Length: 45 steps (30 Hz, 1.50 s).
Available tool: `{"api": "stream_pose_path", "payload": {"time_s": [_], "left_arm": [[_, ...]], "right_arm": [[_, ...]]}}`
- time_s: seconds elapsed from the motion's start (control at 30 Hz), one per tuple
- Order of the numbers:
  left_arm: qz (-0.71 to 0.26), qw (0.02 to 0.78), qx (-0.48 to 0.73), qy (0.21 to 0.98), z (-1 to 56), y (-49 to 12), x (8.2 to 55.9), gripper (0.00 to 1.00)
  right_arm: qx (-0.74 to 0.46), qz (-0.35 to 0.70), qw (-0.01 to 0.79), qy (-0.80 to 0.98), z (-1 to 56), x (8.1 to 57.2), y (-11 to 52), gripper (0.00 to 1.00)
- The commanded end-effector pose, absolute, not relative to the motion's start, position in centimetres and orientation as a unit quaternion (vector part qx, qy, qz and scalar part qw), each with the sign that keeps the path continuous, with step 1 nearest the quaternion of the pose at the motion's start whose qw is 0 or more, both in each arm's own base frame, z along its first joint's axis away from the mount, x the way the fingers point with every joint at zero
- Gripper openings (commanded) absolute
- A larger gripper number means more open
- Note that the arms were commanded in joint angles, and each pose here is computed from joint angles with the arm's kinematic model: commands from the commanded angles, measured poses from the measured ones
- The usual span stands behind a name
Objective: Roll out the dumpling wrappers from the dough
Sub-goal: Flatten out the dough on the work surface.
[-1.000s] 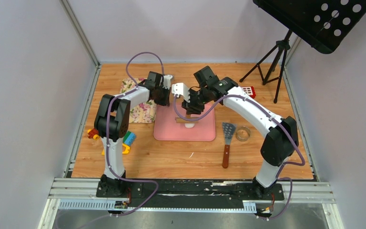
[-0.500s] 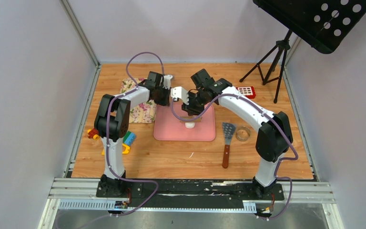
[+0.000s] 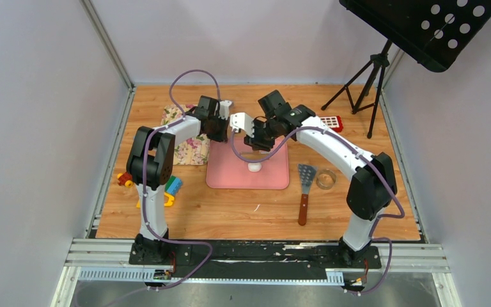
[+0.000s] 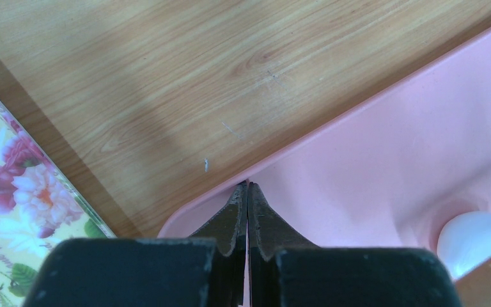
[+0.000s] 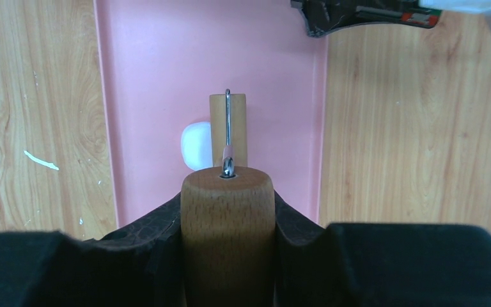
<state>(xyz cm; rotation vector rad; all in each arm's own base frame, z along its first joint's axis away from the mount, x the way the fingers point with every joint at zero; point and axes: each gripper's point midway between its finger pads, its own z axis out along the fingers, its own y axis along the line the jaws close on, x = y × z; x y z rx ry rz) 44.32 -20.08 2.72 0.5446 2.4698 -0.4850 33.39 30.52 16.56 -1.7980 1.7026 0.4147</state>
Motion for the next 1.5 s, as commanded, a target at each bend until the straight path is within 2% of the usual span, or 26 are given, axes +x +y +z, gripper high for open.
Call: {"api": "stream_pose_path", "payload": {"time_s": [0.0,0.5,1.47], "left_arm": [[-0.164,0.282,0.208,0.922,2.9,-19.5,44.2,0.0],[-0.165,0.282,0.208,0.922,3.0,-19.5,44.2,0.0],[-0.163,0.283,0.207,0.922,2.9,-19.4,44.3,0.0]], "right_arm": [[-0.674,0.161,0.383,0.611,22.1,33.4,31.4,0.0],[-0.698,0.175,0.33,0.611,18.3,31.2,30.6,0.0],[-0.713,0.184,0.289,0.612,15.7,29.1,30.5,0.0]]}}
